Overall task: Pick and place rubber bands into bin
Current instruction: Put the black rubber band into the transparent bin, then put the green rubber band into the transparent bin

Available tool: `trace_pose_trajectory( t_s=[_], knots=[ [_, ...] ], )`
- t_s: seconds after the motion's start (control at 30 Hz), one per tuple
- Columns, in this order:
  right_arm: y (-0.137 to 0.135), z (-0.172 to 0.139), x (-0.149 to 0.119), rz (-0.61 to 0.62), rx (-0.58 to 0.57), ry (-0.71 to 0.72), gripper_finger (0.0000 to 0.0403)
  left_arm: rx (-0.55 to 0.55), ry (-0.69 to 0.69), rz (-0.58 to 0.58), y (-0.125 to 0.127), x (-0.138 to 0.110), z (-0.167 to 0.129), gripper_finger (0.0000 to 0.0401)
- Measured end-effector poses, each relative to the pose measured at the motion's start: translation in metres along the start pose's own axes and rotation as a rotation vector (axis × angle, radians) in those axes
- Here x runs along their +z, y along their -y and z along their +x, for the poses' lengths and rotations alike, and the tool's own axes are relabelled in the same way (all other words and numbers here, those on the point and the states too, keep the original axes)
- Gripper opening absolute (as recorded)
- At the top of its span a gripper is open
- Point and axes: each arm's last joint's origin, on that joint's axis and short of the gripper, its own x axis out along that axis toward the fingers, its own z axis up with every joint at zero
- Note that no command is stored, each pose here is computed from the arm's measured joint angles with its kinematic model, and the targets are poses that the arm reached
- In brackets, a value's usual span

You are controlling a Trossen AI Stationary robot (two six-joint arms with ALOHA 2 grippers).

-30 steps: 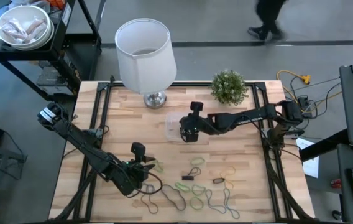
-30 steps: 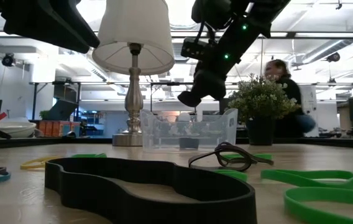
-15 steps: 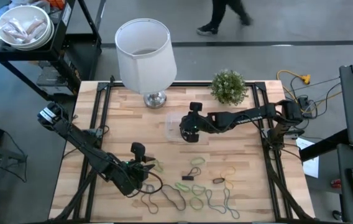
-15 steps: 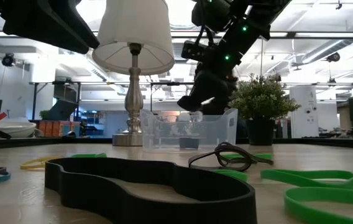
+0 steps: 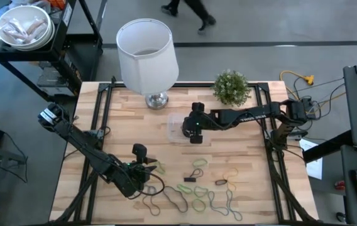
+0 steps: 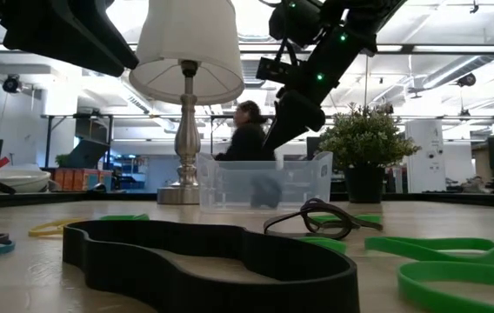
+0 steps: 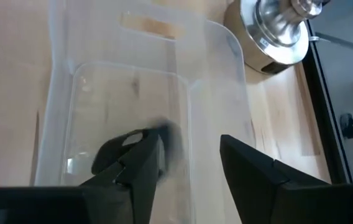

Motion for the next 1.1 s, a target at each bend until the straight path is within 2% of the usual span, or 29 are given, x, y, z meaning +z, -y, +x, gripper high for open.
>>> trace_pose_trajectory(
  t_s=[0.23,0.4,0.5,0.7,0.9,1.1],
  knots=[
    [0.001,-0.006,0.002,-0.009,0.0,0.011,0.0166,-0.002,-0.002,-0.021,0.0,-0.001,0.0,0.0114],
    [-0.017,-0.025,0.006,-0.063,0.039,0.027,0.0166,-0.133,-0.034,-0.073,0.005,-0.006,0.002,0.0114],
    [-0.033,-0.043,0.011,-0.123,0.071,0.07,0.0163,-0.196,-0.072,-0.131,0.01,-0.014,0.004,0.0114],
    [-0.073,-0.091,0.014,-0.226,0.168,0.153,0.0155,-0.192,-0.085,-0.169,0.013,-0.031,0.015,0.0114],
    [-0.112,-0.134,0.005,-0.29,0.275,0.248,0.0148,-0.222,0.021,-0.118,0.009,-0.024,0.03,0.0114],
    [-0.146,-0.162,-0.009,-0.329,0.377,0.291,0.0142,-0.21,-0.05,-0.03,0.013,-0.032,0.054,0.0114]
  ],
)
